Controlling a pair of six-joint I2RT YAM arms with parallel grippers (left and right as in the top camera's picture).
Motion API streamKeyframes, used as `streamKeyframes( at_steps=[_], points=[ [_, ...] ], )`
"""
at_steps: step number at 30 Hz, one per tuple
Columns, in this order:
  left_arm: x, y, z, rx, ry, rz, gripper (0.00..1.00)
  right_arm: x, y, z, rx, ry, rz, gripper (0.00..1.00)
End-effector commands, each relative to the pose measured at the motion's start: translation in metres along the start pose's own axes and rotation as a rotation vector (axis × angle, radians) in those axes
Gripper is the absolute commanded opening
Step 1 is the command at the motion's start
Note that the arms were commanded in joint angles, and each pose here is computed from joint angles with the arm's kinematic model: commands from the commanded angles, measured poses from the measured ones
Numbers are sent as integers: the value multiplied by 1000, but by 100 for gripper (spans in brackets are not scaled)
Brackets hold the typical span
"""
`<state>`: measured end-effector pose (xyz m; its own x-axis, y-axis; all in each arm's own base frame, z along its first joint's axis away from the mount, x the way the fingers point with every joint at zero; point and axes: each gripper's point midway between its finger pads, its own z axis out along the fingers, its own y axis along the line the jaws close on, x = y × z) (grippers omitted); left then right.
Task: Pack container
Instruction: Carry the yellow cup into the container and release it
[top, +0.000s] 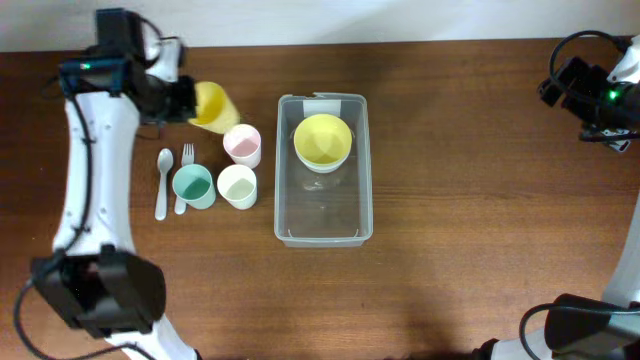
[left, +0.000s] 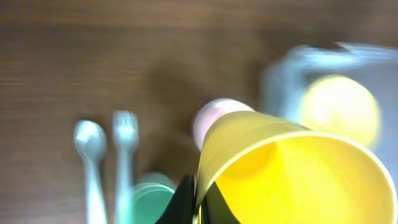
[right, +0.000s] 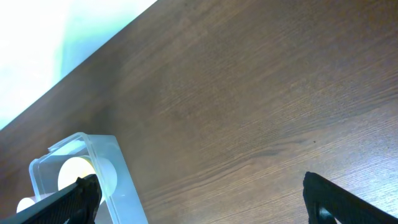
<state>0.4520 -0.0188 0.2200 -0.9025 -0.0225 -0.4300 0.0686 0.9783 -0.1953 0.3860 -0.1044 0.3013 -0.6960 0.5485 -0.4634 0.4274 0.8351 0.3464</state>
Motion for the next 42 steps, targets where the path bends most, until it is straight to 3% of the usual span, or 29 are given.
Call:
streamKeyframes(
  at_steps=[1,5,12,19,24,26,27,33,38,42],
  points=[
    [25,-69,-12,101,76,103,1,-2,0,-1,-2,-7,6,99],
    [58,-135,6,144,160,258,1,-2,0,-1,-2,-6,6,99],
    [107,-194,77,144,237,428,1,-2,0,-1,-2,-7,6,99],
    [120,-185,147,45,294,462,1,-2,0,-1,-2,-6,6,99],
    [129,-180,166,33,333,461,4,-2,0,-1,-2,-6,6,99],
    [121,-184,163,40,306,462,22,-2,0,-1,-2,-6,6,99],
    [115,-188,158,47,290,462,26,-2,0,-1,-2,-6,6,99],
    [74,-202,98,42,194,468,34,-2,0,-1,-2,-6,5,99],
    [27,-147,22,-207,68,430,50,-2,0,-1,-2,-6,6,99],
    [6,-76,10,-255,54,257,61,-2,0,-1,-2,-6,6,99]
  ],
)
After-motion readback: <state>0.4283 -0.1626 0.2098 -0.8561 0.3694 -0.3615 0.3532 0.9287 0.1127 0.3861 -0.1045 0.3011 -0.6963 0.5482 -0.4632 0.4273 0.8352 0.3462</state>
